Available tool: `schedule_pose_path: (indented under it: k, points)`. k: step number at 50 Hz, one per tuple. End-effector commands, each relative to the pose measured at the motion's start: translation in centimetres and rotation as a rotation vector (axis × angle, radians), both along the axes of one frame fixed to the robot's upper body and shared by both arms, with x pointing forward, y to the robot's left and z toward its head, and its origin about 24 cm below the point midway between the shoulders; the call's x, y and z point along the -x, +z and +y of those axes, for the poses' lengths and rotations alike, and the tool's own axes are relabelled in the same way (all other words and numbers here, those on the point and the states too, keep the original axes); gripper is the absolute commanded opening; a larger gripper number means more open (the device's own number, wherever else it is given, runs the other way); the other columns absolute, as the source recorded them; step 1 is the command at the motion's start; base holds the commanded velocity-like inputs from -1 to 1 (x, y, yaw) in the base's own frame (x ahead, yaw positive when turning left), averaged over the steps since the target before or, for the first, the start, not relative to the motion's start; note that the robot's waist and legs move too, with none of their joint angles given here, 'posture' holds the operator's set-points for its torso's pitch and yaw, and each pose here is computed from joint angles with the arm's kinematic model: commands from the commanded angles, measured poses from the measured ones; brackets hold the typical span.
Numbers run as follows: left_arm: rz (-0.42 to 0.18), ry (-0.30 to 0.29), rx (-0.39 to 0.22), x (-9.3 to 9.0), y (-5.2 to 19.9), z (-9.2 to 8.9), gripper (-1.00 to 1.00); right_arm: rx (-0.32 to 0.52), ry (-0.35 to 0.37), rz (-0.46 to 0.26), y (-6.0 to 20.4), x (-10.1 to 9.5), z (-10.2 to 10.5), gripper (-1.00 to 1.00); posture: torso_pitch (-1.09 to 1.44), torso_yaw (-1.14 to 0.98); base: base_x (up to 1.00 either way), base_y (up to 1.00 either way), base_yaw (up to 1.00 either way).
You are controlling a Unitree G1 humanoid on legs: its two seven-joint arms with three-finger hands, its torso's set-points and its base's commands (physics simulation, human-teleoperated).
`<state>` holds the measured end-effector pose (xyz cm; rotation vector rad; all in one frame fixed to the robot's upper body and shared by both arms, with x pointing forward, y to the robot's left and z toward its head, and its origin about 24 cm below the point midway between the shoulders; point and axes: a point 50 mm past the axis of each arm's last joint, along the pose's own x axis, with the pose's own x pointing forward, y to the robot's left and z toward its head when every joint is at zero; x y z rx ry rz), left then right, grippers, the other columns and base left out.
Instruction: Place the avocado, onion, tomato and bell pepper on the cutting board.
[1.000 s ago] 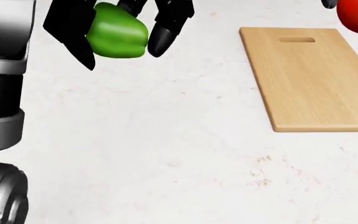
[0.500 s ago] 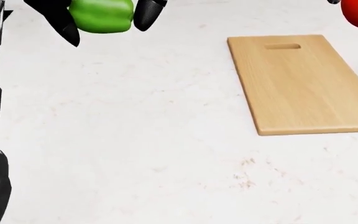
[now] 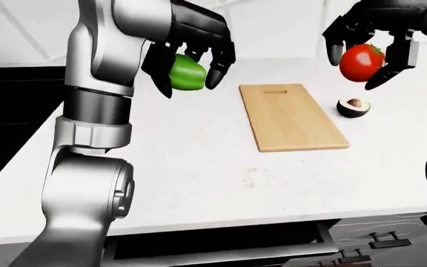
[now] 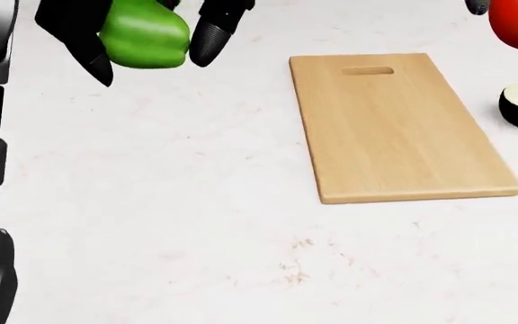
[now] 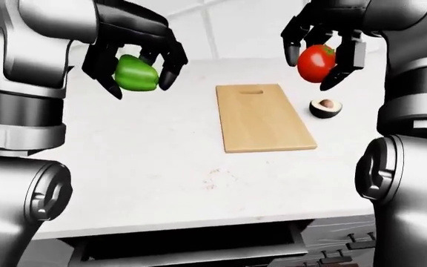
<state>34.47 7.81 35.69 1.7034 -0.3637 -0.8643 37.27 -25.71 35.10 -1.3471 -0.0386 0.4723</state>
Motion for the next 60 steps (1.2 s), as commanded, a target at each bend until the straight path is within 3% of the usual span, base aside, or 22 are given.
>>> schedule_pose_path:
  k: [1,60]
  points:
    - [-0.092,0.01,0.047,1.0,2.5,0.8,-1.0,-0.003,0.032,-0.108,2.5,0.7,0.8,-1.0,0.0,0.0,0.0,-0.15,0.0]
    - [-0.097,0.024,0.04,1.1,3.0,1.6,-1.0,-0.002,0.055,-0.105,3.3,0.8,1.6,-1.0,0.0,0.0,0.0,-0.17,0.0]
